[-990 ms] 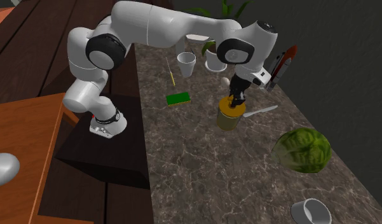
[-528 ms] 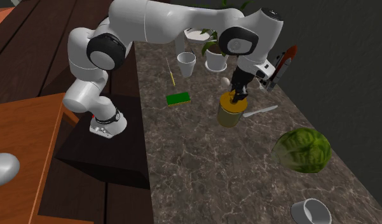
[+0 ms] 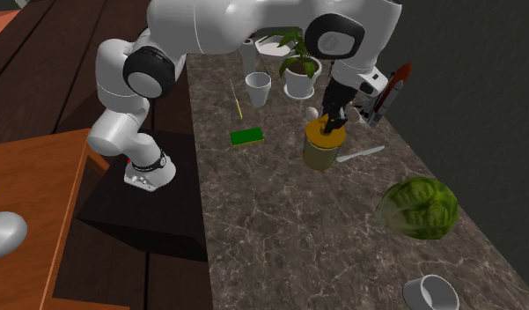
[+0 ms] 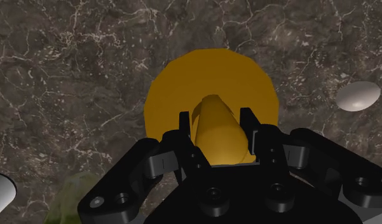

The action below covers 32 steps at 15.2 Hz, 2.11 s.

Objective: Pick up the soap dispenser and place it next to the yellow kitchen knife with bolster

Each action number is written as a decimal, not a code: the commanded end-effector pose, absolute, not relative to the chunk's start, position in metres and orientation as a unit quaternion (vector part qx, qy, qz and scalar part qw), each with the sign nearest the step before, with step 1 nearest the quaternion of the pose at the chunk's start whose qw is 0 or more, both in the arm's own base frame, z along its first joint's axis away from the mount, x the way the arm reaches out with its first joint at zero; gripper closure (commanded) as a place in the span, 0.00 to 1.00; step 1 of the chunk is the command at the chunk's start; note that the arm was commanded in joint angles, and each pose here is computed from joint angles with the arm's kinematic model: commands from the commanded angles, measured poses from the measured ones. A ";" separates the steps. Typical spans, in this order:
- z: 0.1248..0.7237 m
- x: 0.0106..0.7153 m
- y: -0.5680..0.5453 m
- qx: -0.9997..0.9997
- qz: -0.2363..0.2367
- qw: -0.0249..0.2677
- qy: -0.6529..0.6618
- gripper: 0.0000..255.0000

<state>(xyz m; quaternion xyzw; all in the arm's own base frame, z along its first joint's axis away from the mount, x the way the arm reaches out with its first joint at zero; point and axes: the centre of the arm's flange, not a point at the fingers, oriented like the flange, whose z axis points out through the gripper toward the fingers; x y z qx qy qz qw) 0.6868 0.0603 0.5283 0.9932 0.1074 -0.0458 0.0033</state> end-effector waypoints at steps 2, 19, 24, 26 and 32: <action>0.545 0.688 0.061 0.993 -0.046 0.003 0.107 1.00; 0.606 0.545 0.147 0.993 -0.046 0.003 0.107 1.00; 0.622 0.490 0.180 0.993 -0.046 0.003 0.107 1.00; 0.628 0.468 0.193 0.993 -0.046 0.003 0.107 1.00; 0.646 0.402 0.233 0.993 -0.046 0.003 0.107 1.00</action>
